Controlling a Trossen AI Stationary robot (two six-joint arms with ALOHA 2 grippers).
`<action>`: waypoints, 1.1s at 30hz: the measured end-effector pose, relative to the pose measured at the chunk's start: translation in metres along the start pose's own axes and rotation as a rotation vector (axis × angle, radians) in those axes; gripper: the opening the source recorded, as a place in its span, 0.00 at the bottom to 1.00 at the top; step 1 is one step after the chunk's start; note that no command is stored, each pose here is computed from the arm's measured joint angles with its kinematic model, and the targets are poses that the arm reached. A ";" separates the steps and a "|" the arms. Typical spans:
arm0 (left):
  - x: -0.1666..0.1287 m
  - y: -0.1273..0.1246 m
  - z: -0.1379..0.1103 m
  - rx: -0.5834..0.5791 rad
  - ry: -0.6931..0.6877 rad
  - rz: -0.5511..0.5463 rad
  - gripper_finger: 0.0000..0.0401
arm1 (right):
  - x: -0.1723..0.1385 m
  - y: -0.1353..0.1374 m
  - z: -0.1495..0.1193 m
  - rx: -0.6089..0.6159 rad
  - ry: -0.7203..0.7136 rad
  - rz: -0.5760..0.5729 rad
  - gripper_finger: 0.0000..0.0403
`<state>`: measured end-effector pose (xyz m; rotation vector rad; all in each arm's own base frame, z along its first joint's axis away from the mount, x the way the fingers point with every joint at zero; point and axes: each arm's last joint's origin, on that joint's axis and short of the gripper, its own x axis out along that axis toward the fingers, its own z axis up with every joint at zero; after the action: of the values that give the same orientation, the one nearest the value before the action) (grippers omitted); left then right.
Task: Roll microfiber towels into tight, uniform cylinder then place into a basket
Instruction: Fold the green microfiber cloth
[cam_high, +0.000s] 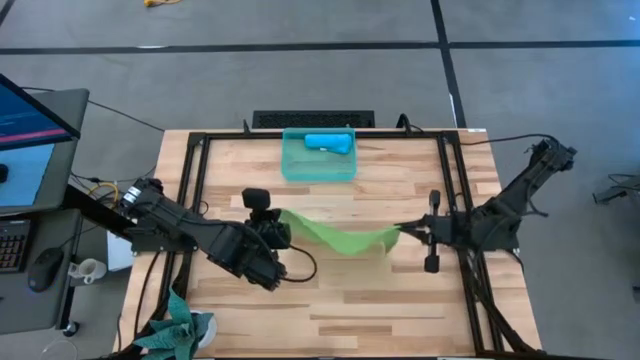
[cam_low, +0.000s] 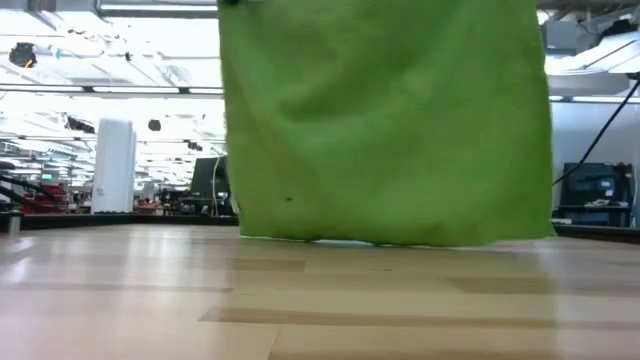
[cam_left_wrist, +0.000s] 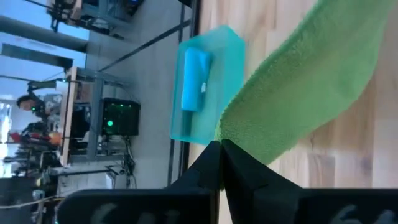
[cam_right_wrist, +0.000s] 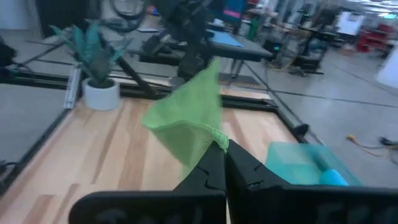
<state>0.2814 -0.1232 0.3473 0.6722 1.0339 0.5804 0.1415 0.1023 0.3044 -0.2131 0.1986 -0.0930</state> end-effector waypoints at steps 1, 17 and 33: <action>0.000 0.002 0.002 -0.014 -0.004 0.002 0.00 | -0.001 0.000 0.000 -0.001 -0.004 0.014 0.03; 0.036 0.054 0.004 -0.121 0.089 0.112 0.00 | 0.004 -0.018 -0.002 -0.111 0.041 -0.270 0.06; 0.070 0.087 -0.002 -0.202 0.189 0.217 0.00 | 0.022 -0.040 -0.005 -0.272 0.116 -0.282 0.03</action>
<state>0.2973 -0.0150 0.3709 0.5613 1.0672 0.9391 0.1591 0.0598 0.3042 -0.5075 0.2967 -0.3597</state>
